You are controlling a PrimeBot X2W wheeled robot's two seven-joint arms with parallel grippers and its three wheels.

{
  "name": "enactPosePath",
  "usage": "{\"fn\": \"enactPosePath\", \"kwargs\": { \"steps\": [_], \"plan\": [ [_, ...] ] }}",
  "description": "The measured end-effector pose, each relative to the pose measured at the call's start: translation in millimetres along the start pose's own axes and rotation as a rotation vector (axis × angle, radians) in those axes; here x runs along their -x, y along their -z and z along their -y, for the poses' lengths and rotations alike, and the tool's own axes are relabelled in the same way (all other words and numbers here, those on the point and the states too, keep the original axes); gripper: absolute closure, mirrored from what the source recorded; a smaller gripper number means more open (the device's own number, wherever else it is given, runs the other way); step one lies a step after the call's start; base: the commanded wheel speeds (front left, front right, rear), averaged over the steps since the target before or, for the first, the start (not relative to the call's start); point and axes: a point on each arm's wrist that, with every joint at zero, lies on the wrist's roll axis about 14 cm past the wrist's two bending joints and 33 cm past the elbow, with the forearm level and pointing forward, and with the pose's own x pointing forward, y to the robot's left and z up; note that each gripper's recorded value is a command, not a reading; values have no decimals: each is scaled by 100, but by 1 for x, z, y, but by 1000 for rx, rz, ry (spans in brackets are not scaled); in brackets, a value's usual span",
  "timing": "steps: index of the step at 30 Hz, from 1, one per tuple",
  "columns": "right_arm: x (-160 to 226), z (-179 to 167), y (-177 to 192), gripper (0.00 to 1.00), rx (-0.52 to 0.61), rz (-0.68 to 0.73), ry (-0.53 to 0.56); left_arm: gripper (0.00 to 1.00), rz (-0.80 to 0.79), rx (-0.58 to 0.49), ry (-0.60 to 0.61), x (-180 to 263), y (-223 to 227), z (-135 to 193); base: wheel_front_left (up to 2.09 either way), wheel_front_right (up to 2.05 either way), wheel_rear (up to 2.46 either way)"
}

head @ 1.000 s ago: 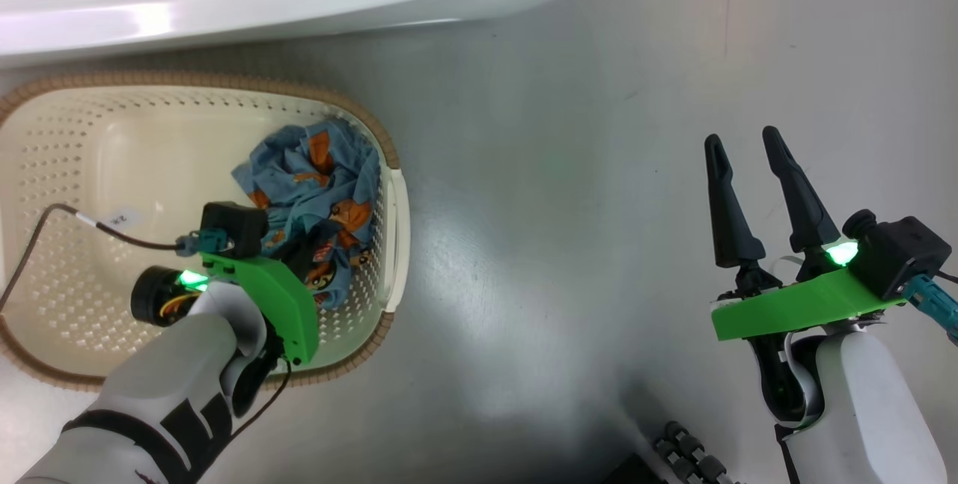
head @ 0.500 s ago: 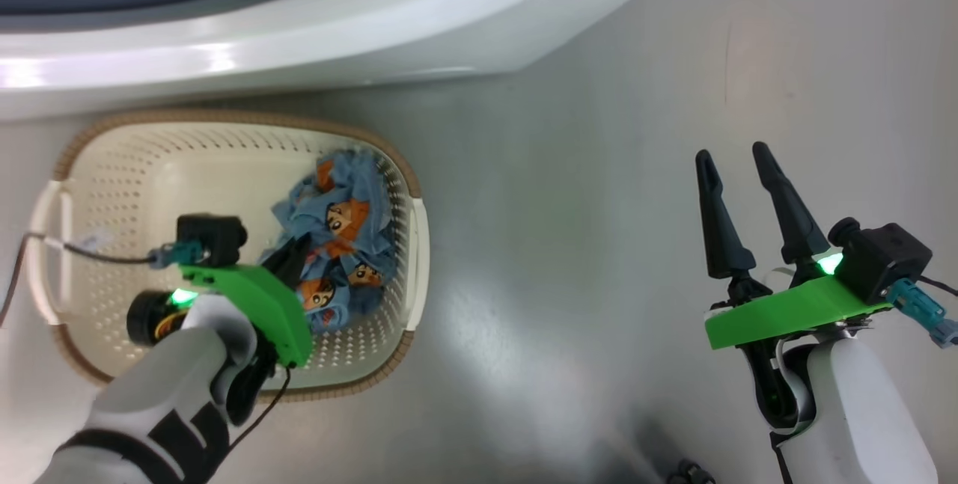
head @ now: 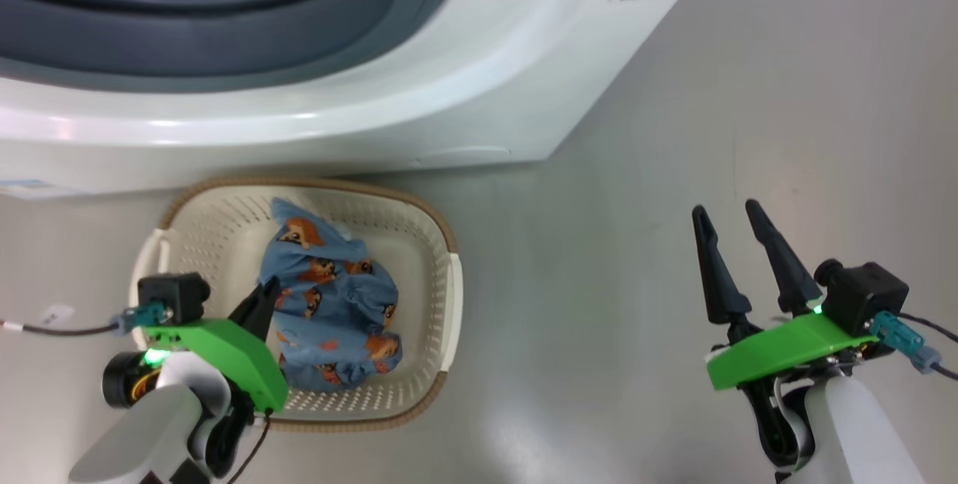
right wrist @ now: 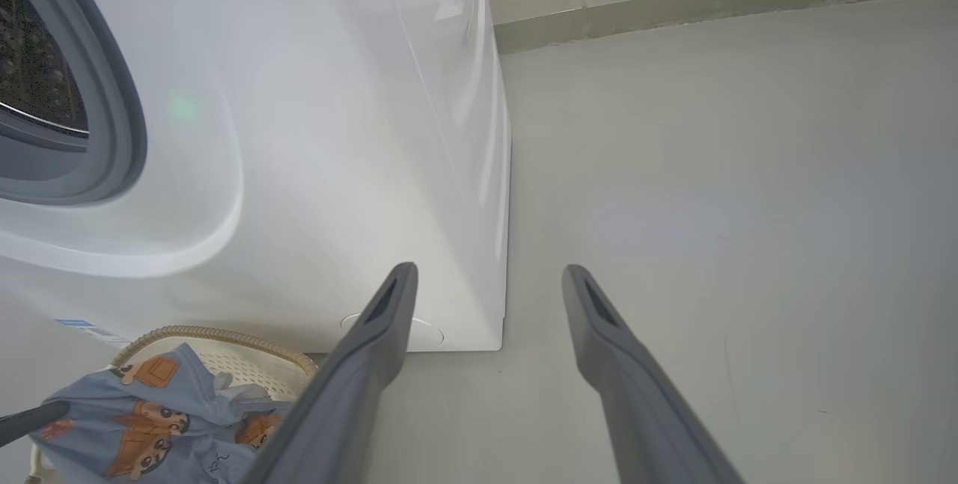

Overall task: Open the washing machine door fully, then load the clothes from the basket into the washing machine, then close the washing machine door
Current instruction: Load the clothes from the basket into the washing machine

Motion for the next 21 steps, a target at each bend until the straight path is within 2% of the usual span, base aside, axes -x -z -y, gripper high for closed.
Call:
{"fn": "enactPosePath", "kwargs": {
  "steps": [21],
  "plan": [
    [46,-9,-37,0,6,74,-49,100,409,-125,-75,98,-102,6,0,0,0]
  ]
}}
